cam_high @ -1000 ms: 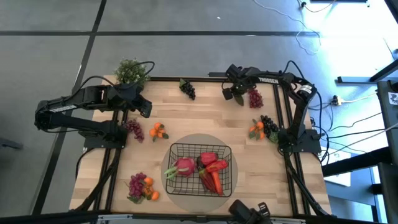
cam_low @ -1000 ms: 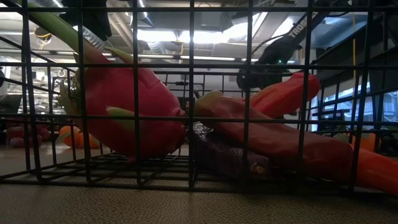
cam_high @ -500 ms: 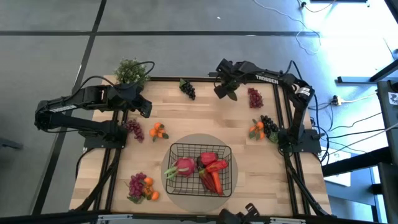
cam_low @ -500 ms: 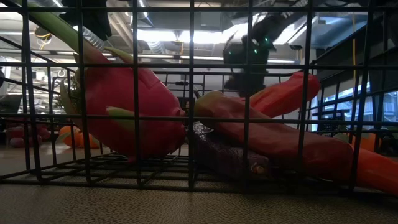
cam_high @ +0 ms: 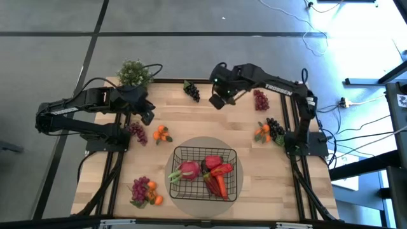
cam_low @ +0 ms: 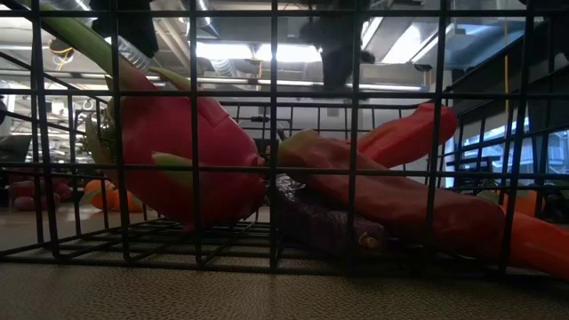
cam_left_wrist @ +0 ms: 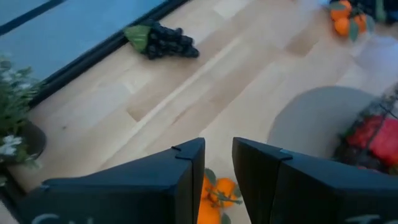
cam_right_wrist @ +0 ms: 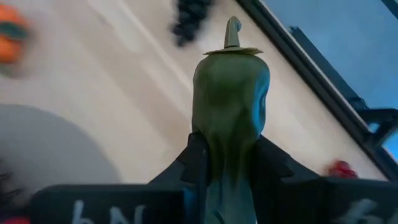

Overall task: Build produce basket
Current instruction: Put the green chili pepper into the black wire basket, then put the top left red grapes into the black wire basket

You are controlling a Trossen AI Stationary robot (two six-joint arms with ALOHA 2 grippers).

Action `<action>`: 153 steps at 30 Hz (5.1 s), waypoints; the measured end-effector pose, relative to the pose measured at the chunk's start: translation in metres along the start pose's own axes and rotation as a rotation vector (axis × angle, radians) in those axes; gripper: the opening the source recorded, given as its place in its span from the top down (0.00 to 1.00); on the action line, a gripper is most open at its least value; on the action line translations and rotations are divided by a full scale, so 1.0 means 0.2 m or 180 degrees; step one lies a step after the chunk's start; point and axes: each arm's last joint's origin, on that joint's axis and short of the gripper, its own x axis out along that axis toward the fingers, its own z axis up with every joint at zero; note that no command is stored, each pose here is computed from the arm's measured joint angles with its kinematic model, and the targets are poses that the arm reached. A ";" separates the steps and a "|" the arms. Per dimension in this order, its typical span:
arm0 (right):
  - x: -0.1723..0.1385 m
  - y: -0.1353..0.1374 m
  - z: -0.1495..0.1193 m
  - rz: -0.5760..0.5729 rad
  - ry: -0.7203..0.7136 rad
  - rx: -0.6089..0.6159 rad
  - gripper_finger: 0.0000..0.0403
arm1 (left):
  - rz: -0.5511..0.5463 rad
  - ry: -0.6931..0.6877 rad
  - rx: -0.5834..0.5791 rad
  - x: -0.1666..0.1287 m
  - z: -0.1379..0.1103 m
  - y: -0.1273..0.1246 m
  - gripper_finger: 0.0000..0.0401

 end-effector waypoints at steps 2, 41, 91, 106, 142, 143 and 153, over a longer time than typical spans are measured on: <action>-0.08 0.08 -0.02 0.0099 -0.0094 0.0002 0.84 | -0.0080 0.0042 0.0064 0.00 0.00 0.00 0.82; -0.10 1.15 -1.10 0.1266 0.0288 0.1378 0.84 | -0.0826 0.0218 0.0890 -0.01 -0.01 -0.04 0.82; -0.23 1.08 -0.91 0.1200 -0.0011 0.0657 0.61 | -0.0332 0.0834 0.0000 -0.02 -0.09 0.02 0.82; -0.62 0.92 -0.67 0.0960 -0.0886 -0.0027 0.61 | -0.0283 0.0935 0.0144 -0.02 -0.11 0.03 0.82; -0.89 0.15 -0.49 0.0804 -0.0511 -0.0078 0.62 | 0.0015 0.0927 -0.0848 0.01 -0.10 0.02 0.82; -0.89 0.13 -0.49 0.0829 -0.0512 -0.0058 0.62 | 0.0026 0.0919 -0.0867 0.01 -0.10 0.02 0.82; -0.75 -0.08 -0.60 0.0531 -0.0111 0.0382 0.62 | 0.0039 0.0903 -0.0908 0.01 -0.10 0.02 0.82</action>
